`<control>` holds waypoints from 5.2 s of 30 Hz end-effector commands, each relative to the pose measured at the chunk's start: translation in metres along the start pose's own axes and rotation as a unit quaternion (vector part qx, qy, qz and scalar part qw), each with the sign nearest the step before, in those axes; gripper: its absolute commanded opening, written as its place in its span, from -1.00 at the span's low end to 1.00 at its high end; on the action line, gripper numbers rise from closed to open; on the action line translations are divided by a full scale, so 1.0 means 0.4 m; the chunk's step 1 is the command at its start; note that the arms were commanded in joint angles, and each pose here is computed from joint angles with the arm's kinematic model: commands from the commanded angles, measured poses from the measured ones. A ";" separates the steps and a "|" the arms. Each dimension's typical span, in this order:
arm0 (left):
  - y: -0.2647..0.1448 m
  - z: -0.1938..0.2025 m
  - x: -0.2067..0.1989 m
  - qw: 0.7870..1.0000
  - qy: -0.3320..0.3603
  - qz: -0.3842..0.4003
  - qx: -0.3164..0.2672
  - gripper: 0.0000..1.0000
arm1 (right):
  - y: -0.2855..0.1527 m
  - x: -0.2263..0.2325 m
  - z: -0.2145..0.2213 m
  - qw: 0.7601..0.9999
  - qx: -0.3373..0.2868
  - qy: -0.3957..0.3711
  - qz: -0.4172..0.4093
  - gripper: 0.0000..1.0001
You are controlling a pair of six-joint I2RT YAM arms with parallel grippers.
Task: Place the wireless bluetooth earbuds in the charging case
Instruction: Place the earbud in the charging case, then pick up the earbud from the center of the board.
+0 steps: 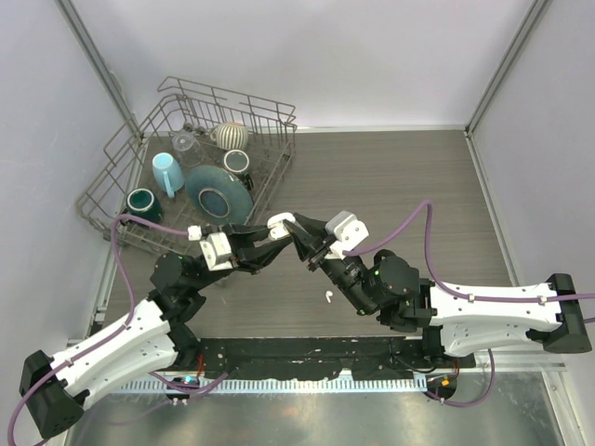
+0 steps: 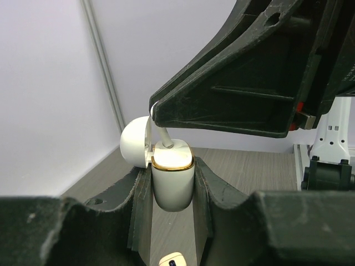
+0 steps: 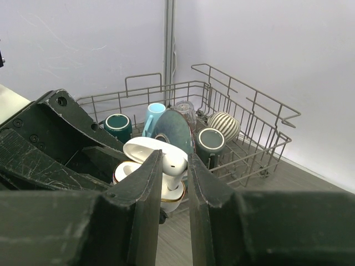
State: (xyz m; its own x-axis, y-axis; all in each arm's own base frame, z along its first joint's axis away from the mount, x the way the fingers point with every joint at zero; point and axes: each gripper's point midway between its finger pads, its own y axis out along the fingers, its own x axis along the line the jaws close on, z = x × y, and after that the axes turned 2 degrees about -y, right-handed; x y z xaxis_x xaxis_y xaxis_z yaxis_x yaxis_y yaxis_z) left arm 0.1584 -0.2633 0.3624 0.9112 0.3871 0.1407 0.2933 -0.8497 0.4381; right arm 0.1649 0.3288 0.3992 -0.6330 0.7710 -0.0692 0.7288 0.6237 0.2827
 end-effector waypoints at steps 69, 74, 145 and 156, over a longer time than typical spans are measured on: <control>-0.020 -0.078 0.044 0.997 0.010 -0.062 -0.050 -1.00 | -0.264 -0.406 0.187 0.917 0.155 0.176 0.322 0.88; -0.018 -0.080 0.047 0.997 0.009 -0.064 -0.049 -0.99 | -0.242 -0.386 0.294 0.893 0.280 0.150 0.320 0.88; -0.037 -0.039 0.056 0.997 0.012 -0.078 -0.014 -1.00 | -0.362 -0.062 0.792 0.724 0.600 0.198 0.278 0.03; -0.043 -0.047 0.056 0.996 0.015 -0.081 -0.016 -1.00 | -0.358 -0.080 0.835 0.713 0.610 0.192 0.288 -0.14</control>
State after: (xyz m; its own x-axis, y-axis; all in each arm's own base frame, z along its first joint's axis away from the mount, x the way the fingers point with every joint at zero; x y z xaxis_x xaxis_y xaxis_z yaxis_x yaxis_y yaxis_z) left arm 0.1700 -0.2406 0.3573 0.8591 0.5067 0.0717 0.4308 -0.7917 0.4331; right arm 0.1572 0.2544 0.0410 -0.0096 0.9989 0.0448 0.4166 0.0447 -0.9080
